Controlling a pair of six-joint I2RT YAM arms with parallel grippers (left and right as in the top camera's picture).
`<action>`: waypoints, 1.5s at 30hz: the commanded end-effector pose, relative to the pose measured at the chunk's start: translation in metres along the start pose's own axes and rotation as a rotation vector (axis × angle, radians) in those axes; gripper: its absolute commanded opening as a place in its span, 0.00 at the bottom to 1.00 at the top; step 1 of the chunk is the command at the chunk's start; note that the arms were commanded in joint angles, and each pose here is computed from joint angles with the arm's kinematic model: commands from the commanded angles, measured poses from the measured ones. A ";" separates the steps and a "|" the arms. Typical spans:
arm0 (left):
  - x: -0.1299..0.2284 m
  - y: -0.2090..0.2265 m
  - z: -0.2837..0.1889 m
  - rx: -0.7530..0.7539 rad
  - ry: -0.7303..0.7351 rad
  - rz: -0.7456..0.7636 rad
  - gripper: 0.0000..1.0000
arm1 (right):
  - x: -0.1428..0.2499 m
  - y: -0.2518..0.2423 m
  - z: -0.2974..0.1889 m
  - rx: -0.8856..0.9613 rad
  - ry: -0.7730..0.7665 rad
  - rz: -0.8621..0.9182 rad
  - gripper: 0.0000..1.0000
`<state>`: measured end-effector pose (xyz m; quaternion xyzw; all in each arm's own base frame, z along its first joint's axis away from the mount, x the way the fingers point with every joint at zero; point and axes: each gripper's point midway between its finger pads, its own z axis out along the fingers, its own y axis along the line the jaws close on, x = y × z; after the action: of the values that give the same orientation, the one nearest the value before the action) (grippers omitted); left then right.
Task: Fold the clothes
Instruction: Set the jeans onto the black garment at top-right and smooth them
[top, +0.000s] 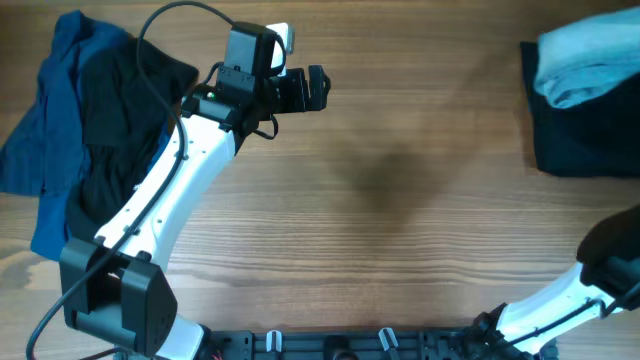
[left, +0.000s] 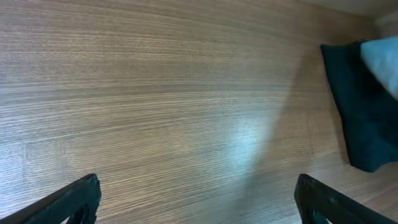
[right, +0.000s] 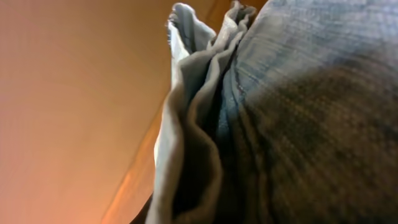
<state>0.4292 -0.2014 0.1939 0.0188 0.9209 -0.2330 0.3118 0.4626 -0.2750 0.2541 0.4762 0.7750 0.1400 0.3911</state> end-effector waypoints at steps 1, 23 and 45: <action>-0.001 0.006 0.003 -0.027 -0.004 0.022 1.00 | -0.021 0.007 -0.017 -0.061 -0.067 0.002 0.04; -0.003 0.005 0.003 -0.029 -0.013 0.020 1.00 | 0.038 -0.099 0.056 0.076 0.132 0.088 0.05; -0.003 0.005 0.003 -0.028 -0.016 0.021 1.00 | 0.000 -0.077 -0.022 -0.178 0.114 -0.002 0.83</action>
<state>0.4322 -0.1984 0.1945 0.0149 0.9206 -0.2243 0.3193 0.3904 -0.3229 0.1403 0.5252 0.7673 0.2175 0.2968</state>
